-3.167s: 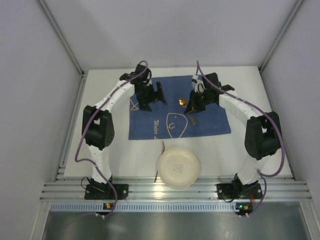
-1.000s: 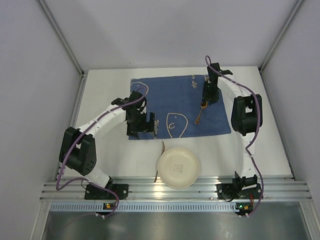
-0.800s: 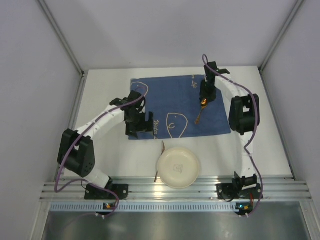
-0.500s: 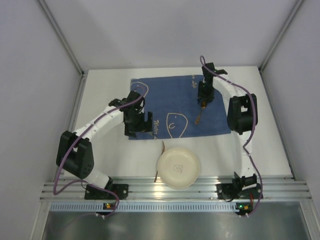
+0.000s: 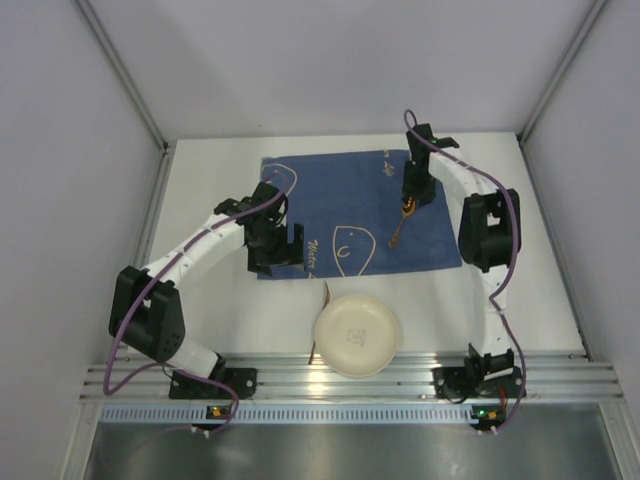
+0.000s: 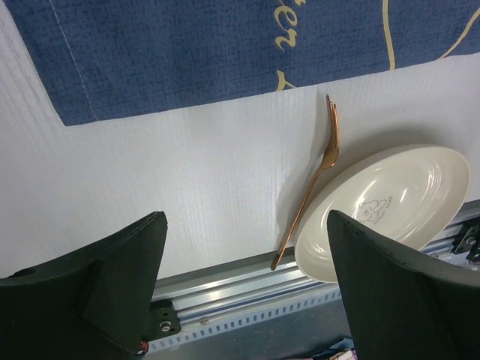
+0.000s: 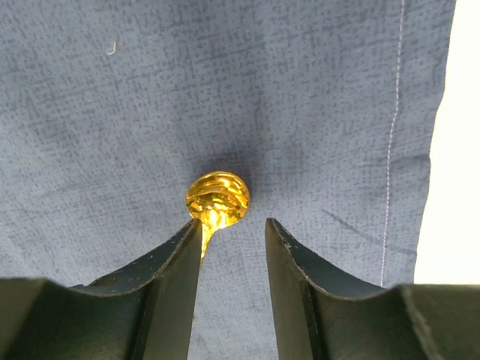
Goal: Set the dinner table for one person
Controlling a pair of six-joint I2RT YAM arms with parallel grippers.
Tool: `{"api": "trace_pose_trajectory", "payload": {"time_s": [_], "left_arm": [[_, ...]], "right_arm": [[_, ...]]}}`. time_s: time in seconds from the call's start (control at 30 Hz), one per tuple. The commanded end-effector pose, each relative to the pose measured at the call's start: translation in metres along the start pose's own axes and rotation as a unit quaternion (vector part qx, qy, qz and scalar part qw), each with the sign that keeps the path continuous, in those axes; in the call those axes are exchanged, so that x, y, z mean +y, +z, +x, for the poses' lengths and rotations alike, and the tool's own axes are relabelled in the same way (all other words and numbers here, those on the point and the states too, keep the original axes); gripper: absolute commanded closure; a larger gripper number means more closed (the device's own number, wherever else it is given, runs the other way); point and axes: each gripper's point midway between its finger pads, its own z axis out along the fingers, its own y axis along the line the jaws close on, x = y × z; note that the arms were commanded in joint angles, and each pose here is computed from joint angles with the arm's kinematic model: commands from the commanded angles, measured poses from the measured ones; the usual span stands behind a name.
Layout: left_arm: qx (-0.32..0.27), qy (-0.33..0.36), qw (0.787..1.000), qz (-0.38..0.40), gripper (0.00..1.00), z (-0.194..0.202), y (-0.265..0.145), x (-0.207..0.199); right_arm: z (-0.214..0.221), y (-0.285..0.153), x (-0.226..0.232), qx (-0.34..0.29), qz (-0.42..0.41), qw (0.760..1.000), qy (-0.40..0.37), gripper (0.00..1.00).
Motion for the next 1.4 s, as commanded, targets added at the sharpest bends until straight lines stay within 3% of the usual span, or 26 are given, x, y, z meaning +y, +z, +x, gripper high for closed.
{"api": "trace_pose_trajectory", "payload": {"time_s": [0.0,0.6,1.13,1.37], "left_arm": [[-0.003,0.011,1.0,0.0,0.07,-0.003,-0.008,-0.002],[-0.008,0.037,0.999,-0.032,0.07,-0.009,-0.015,0.009],[0.001,0.044,0.998,-0.043,0.07,-0.009,-0.009,0.014],[0.0,0.041,0.998,-0.04,0.07,-0.009,-0.008,0.013]], "right_arm": [[-0.009,-0.018,-0.008,-0.02,0.013,1.0,0.012,0.6],[-0.016,0.02,0.014,-0.011,-0.02,0.999,0.027,0.61],[-0.028,-0.004,0.044,-0.032,-0.058,0.997,0.025,0.63],[-0.02,0.007,0.044,-0.018,-0.052,0.998,0.018,0.63]]}}
